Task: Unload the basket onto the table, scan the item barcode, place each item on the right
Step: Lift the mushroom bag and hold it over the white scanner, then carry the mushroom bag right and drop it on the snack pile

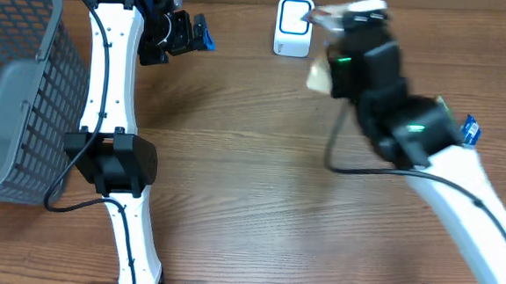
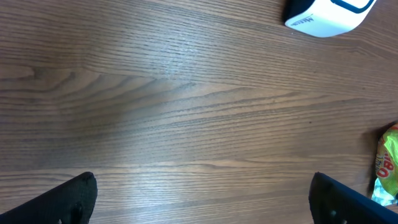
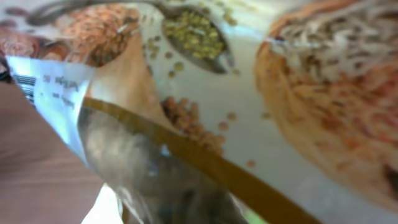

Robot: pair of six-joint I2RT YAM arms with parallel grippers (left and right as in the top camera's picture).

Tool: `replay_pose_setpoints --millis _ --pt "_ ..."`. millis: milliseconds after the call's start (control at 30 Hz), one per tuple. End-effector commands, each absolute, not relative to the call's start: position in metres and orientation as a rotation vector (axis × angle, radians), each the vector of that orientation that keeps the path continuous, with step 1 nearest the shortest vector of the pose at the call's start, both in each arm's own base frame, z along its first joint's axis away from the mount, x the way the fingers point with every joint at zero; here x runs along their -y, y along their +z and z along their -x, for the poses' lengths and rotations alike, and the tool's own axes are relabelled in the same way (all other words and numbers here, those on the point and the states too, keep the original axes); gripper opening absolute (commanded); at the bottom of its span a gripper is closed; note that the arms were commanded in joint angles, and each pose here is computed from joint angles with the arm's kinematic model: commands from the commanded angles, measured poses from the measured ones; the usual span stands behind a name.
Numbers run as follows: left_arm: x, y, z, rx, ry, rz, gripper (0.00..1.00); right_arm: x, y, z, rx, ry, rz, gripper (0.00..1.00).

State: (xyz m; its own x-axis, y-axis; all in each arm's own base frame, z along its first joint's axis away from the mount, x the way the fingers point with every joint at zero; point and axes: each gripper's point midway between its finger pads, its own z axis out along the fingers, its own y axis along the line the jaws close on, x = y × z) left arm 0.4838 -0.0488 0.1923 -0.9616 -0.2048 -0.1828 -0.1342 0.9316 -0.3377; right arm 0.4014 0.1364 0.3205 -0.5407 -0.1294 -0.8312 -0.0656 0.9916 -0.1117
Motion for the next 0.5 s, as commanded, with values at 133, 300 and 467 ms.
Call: replay_pose_setpoints --millis 133,300,467 --pt "0.052 0.199 -0.485 -2.857 -0.479 0.249 1.0 -0.055 0.288 -0.382 -2.392 0.371 -0.308 0.04" --pt "0.052 0.199 -0.485 -2.857 -0.478 0.25 1.0 0.018 0.238 -0.382 -2.489 0.432 -0.606 0.04" --pt "0.052 0.199 -0.485 -2.857 -0.479 0.249 1.0 0.071 0.146 -0.381 -2.617 0.456 -0.872 0.04"
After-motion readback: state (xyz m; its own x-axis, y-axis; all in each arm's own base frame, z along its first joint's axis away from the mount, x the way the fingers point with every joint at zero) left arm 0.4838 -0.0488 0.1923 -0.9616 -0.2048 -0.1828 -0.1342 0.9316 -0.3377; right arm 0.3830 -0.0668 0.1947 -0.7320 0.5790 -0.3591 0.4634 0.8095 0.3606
